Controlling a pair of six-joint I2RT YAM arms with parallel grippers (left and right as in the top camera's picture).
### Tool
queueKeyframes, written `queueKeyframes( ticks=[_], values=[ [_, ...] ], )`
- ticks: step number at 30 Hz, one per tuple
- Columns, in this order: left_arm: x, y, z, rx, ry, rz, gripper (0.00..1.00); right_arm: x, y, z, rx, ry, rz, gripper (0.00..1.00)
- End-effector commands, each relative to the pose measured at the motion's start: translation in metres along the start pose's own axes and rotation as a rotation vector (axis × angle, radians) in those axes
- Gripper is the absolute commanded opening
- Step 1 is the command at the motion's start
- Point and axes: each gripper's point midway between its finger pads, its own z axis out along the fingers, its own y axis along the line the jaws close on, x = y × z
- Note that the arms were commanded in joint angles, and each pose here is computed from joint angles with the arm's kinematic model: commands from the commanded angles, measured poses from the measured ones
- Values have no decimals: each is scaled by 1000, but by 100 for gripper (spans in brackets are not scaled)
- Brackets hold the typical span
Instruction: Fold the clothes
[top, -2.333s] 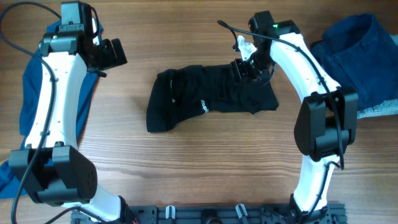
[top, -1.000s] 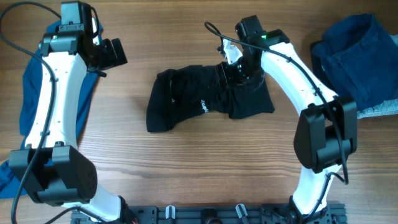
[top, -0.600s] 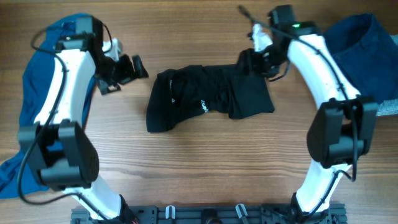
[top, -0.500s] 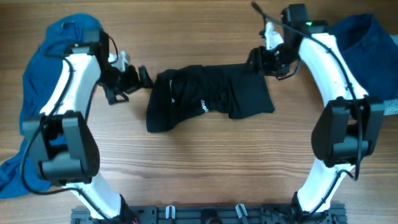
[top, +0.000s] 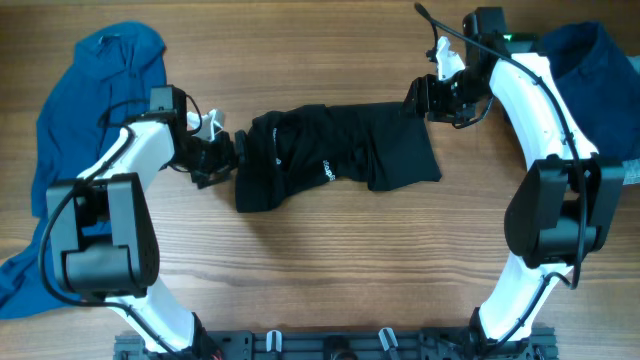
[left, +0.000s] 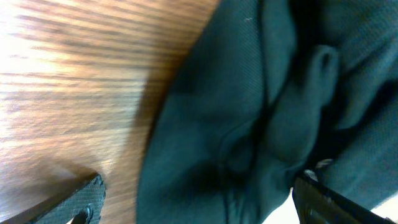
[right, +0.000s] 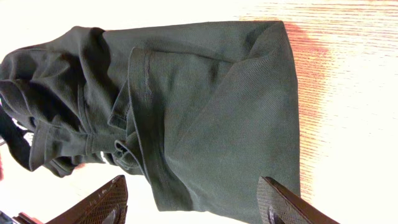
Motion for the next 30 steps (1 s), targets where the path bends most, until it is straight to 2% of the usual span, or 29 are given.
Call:
queueKeyframes(
  ticks=[1,2,9,13,18,19,20,23,24,30],
  values=[
    [13,5,18,51,26,13,88,-7,5,-13,6,-35,-33,67],
    [11,2,18,70,19,21,85,-6,5,-13,7,-32,-29,67],
    [2,-25,28,126,-17,91,83,-3,5,-13,6,-21,-24,66],
    [-5,-44,36,150,-49,104,79,-2,5,-13,7,-17,-22,67],
    [-8,-68,36,245,-59,148,79,1,4,-13,11,-5,-18,67],
    [-8,-68,36,245,-61,150,74,1,4,-13,11,-5,-18,67],
    [-9,-69,36,246,-63,152,62,1,4,-13,11,-5,-18,67],
    [-11,-67,34,246,-70,150,9,1,4,-13,11,-5,-17,67],
    [-13,-66,32,246,-77,145,4,1,4,-13,11,-5,-17,67],
    [-36,-51,-15,253,-189,79,4,5,2,-12,20,10,-18,67]
  ],
)
